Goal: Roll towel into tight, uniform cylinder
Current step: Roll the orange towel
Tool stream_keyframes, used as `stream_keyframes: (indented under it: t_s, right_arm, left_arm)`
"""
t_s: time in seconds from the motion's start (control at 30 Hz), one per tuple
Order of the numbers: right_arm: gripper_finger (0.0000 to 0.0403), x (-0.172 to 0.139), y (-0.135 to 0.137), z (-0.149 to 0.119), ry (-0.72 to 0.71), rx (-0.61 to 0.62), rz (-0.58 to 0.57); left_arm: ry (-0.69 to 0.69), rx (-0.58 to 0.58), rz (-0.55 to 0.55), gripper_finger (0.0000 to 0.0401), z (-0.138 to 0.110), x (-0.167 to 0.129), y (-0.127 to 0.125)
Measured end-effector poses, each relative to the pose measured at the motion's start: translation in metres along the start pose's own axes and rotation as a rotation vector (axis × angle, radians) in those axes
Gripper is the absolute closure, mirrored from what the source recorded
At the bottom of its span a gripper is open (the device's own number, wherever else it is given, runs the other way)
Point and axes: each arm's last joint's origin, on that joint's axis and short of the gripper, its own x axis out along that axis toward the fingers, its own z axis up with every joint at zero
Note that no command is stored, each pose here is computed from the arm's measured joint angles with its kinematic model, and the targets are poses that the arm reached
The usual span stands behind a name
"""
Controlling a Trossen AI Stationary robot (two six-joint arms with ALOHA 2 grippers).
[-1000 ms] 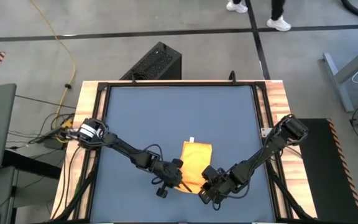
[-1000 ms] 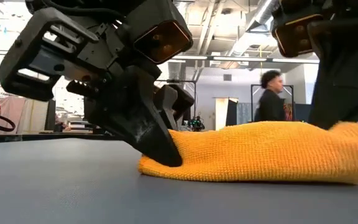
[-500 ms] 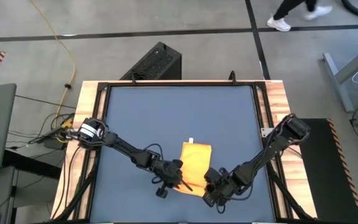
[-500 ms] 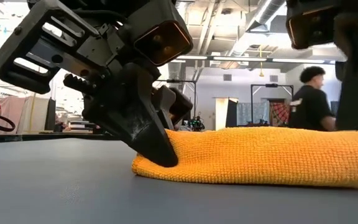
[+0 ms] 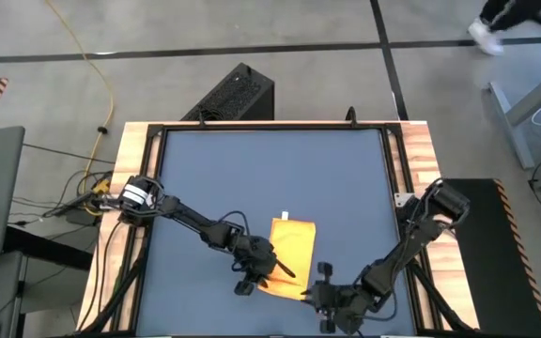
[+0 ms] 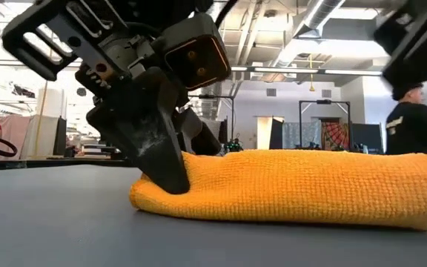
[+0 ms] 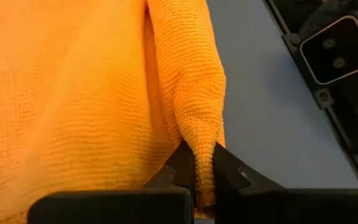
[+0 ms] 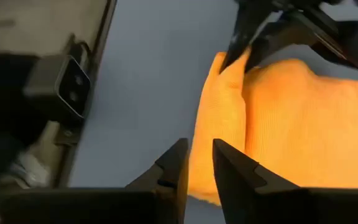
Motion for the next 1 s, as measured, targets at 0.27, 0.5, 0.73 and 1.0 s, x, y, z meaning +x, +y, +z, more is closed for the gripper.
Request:
stream_keyframes:
  t_s: [0.27, 0.5, 0.73, 1.0]
  right_arm:
    - [0.0222, 0.017, 0.006, -0.004, 0.024, -0.088, -0.002]
    - [0.0149, 0.017, 0.004, -0.007, 0.054, -0.109, -0.024]
    - [0.0149, 0.038, 0.002, -0.028, 0.096, -0.147, -0.064]
    - [0.0205, 0.042, -0.005, -0.033, 0.115, -0.060, -0.130]
  left_arm:
    - [0.004, -0.024, -0.005, 0.0394, 0.000, -0.002, 0.004]
    - [0.004, -0.024, -0.005, 0.0393, 0.000, -0.002, 0.004]
    - [0.006, -0.019, -0.004, 0.0393, 0.000, -0.002, 0.004]
    - [0.022, -0.013, -0.028, 0.0379, -0.001, -0.002, 0.004]
